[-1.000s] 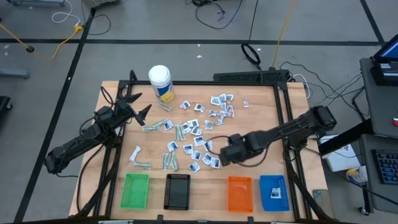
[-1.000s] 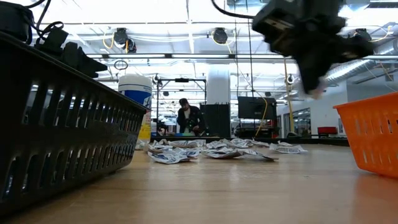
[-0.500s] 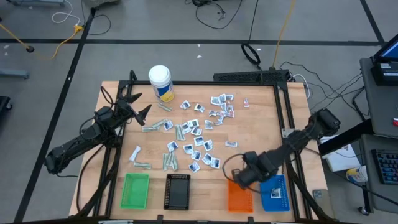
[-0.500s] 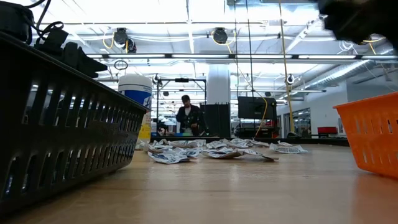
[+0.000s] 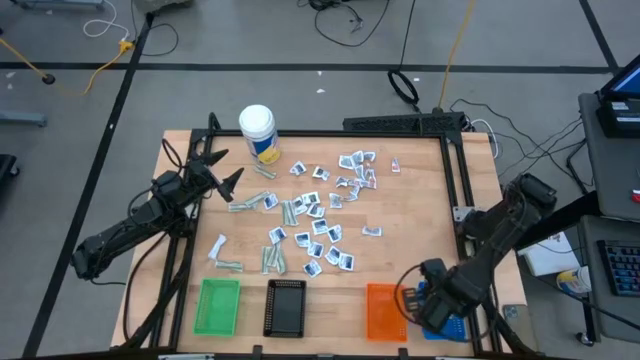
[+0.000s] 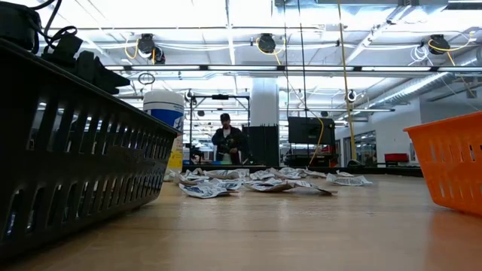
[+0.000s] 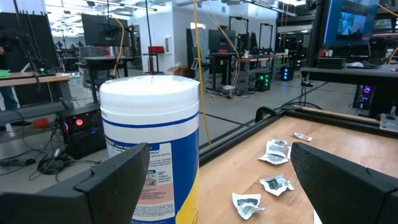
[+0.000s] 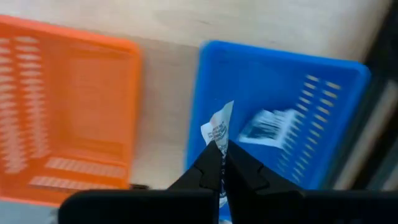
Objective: Pick & Place First Aid Supplies
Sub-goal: Put the alcohol pad into the blue bin
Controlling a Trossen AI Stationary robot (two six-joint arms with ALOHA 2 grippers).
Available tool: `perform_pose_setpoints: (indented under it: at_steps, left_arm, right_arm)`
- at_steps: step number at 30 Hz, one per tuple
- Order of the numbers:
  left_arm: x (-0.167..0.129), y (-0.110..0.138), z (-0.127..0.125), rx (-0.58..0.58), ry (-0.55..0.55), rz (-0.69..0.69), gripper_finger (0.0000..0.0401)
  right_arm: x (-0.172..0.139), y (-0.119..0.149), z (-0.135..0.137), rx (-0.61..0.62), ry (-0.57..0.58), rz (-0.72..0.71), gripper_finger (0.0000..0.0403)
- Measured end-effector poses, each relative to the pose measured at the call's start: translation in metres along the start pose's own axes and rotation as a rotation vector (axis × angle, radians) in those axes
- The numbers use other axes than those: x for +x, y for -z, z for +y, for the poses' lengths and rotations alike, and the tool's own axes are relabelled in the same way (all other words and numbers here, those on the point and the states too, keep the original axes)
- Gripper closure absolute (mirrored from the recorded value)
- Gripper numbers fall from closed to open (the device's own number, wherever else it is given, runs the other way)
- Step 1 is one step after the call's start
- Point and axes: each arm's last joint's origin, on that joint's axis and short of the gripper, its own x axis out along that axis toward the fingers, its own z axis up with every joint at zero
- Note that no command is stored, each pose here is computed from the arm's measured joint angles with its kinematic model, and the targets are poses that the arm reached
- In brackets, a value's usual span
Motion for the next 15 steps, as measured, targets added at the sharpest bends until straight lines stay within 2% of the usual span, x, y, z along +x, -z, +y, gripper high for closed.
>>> perform_pose_setpoints:
  at_steps: [6, 15]
  left_arm:
    - [0.0, 0.0, 0.0, 0.0, 0.0, 0.0, 0.0004]
    - [0.0, 0.0, 0.0, 0.0, 0.0, 0.0, 0.0004]
  right_arm:
    - [0.023, 0.005, -0.012, -0.032, 0.066, 0.045, 0.0401]
    - [0.043, 0.001, -0.014, -0.127, 0.052, 0.056, 0.0395]
